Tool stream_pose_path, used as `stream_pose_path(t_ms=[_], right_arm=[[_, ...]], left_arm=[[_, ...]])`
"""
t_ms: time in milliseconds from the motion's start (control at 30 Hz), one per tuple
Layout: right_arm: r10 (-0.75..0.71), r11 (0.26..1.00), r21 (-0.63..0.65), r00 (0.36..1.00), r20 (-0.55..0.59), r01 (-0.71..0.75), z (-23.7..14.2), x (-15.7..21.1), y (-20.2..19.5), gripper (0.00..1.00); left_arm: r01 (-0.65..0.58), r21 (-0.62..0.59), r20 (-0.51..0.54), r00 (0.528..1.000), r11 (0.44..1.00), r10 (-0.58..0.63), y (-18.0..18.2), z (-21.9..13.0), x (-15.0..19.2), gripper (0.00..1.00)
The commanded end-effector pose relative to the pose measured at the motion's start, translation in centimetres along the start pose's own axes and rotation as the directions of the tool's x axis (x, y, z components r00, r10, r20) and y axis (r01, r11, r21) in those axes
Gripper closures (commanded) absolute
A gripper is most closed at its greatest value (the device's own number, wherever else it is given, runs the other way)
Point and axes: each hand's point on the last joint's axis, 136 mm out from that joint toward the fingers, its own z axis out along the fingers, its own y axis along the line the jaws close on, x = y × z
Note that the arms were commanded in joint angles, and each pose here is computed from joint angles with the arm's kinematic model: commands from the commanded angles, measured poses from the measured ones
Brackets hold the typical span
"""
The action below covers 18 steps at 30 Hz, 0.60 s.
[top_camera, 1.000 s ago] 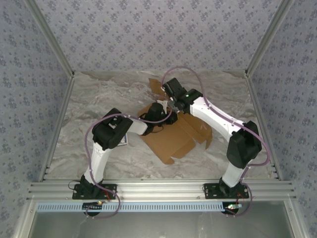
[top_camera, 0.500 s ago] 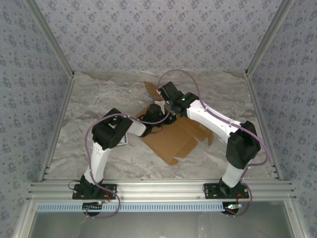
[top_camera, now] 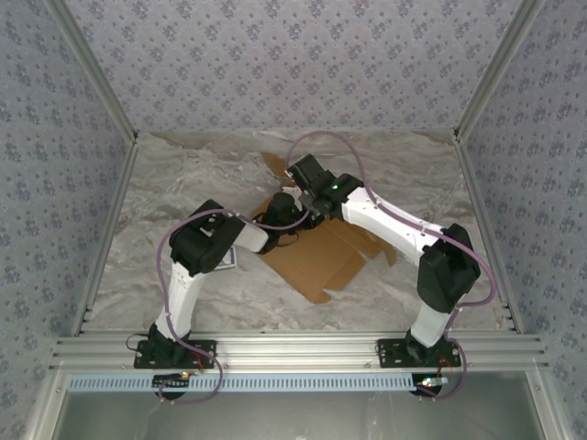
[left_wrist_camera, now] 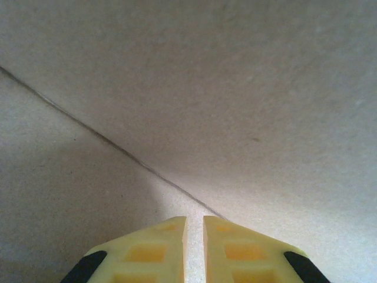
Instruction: Fold the paper box
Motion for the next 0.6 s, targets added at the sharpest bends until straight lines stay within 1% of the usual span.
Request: stream_pose_path(t_ms=[0, 100, 233, 333, 567], right_arm=[[0.02, 0.999, -0.034, 0.999, -0.035, -0.021, 1.7, 0.8, 1.2, 1.0], [-0.003, 1.0, 0.015, 1.0, -0.016, 0.003, 1.3, 0.1, -1.2, 1.0], [-0.08, 0.99, 0.12, 0.997, 0.003, 0.079, 1.4, -0.8, -3.9, 1.0], [-0.13, 0.972, 0.197, 0.992, 0.005, 0.126, 1.6, -1.3, -5.5, 1.0], [-0.294, 0.891, 0.365, 0.956, 0.013, 0.27, 2.1, -2.8, -7.4, 1.0]], left_arm=[[0.034, -0.109, -0.072, 0.997, 0.993, -0.042, 4.3, -0.5, 2.9, 0.84], [0.024, -0.106, -0.064, 0.997, 0.994, -0.031, 3.6, -1.0, 2.2, 0.79], [0.028, -0.081, -0.045, 0.998, 0.996, -0.032, 2.5, -1.7, 1.0, 0.72], [0.036, -0.068, -0.032, 0.999, 0.997, -0.038, 1.9, -2.4, 0.3, 0.68], [0.053, -0.048, -0.005, 0.999, 0.997, -0.053, 1.0, -5.0, -1.2, 0.59]])
